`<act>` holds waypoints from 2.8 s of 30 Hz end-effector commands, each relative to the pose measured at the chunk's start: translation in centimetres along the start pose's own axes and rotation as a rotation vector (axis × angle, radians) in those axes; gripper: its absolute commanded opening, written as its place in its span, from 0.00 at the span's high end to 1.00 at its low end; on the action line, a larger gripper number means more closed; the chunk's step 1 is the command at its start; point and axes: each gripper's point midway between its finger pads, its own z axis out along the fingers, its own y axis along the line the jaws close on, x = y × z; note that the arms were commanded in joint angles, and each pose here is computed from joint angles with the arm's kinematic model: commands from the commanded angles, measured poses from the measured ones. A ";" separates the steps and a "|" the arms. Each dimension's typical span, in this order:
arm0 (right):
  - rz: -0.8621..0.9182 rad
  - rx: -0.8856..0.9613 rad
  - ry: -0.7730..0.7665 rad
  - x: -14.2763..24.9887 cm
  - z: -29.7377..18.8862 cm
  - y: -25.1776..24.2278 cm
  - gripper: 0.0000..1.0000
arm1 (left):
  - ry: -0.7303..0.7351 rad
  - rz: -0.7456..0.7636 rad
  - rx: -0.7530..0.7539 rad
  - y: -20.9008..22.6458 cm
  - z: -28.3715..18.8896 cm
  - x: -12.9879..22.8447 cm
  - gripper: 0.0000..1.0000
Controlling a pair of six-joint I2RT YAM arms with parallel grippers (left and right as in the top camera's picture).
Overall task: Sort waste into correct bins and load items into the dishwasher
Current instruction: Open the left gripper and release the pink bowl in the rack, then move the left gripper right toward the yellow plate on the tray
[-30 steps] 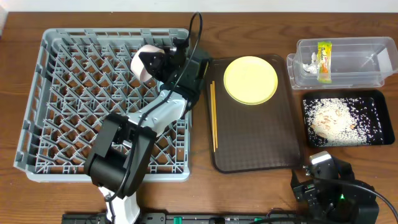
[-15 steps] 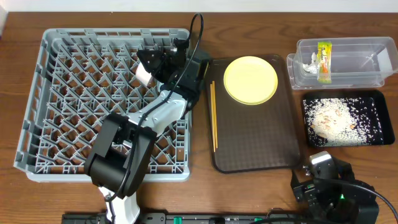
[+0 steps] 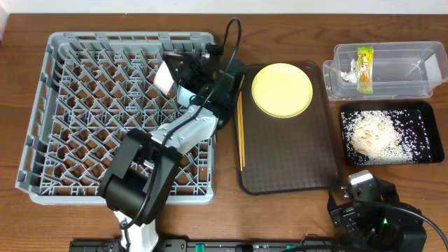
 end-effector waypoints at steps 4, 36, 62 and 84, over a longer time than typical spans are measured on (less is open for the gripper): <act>-0.003 -0.004 0.002 0.1 0.0 0.1 0.01 | -0.007 -0.101 -0.007 -0.4 -0.9 -0.1 0.38; -0.003 -0.004 0.002 0.1 0.0 0.1 0.01 | -0.091 -0.062 0.177 -4.6 -3.9 -0.5 0.28; -0.003 -0.004 0.002 0.1 0.0 0.1 0.01 | -0.136 -0.383 0.174 4.7 -1.4 -3.0 0.28; -0.003 -0.004 0.002 0.1 0.0 0.1 0.01 | -0.239 -0.479 0.644 2.6 -0.2 -4.1 0.24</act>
